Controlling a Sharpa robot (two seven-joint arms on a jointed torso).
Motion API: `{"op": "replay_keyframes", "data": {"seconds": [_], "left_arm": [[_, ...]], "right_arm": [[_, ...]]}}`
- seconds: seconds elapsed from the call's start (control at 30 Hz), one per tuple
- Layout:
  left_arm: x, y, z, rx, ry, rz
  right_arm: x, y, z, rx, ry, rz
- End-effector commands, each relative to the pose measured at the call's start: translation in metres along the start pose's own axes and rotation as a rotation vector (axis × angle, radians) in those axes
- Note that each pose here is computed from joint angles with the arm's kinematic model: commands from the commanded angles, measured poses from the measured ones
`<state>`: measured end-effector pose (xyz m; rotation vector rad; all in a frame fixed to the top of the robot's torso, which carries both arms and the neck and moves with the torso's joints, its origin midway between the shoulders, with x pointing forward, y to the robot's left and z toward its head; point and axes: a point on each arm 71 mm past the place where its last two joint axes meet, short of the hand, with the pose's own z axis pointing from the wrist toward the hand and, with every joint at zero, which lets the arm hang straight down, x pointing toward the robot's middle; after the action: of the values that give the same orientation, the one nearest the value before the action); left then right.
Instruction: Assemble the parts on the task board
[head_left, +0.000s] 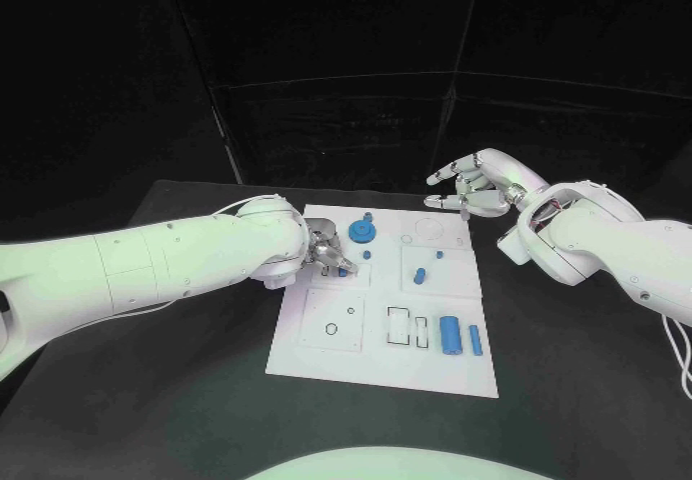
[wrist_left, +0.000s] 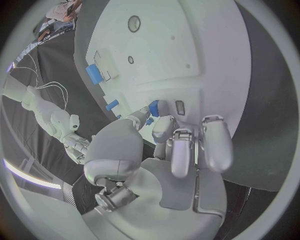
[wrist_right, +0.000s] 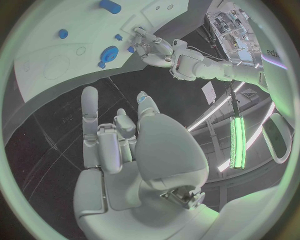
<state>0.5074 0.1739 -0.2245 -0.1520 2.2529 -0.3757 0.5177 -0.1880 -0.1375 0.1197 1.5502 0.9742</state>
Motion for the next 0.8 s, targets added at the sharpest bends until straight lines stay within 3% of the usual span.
{"op": "replay_keyframes", "data": {"seconds": [0.03, 0.33, 0.53, 0.67, 0.8], "left_arm": [[0.0005, 0.0021, 0.0008, -0.013, 0.006, 0.003], [-0.0009, 0.0047, -0.0007, -0.013, -0.010, -0.008], [-0.0034, 0.0062, -0.0067, -0.005, -0.022, -0.028], [-0.0101, 0.0059, -0.0118, 0.002, -0.040, -0.038], [-0.0235, 0.0037, -0.0184, 0.016, -0.057, -0.069]], "right_arm": [[-0.001, 0.001, 0.001, -0.010, 0.000, 0.005], [-0.001, 0.001, 0.001, -0.009, -0.001, 0.005], [-0.002, -0.001, 0.001, -0.005, -0.003, 0.003], [-0.003, -0.002, 0.001, -0.002, -0.007, 0.001], [-0.004, -0.004, 0.002, 0.002, -0.015, -0.001]]}}
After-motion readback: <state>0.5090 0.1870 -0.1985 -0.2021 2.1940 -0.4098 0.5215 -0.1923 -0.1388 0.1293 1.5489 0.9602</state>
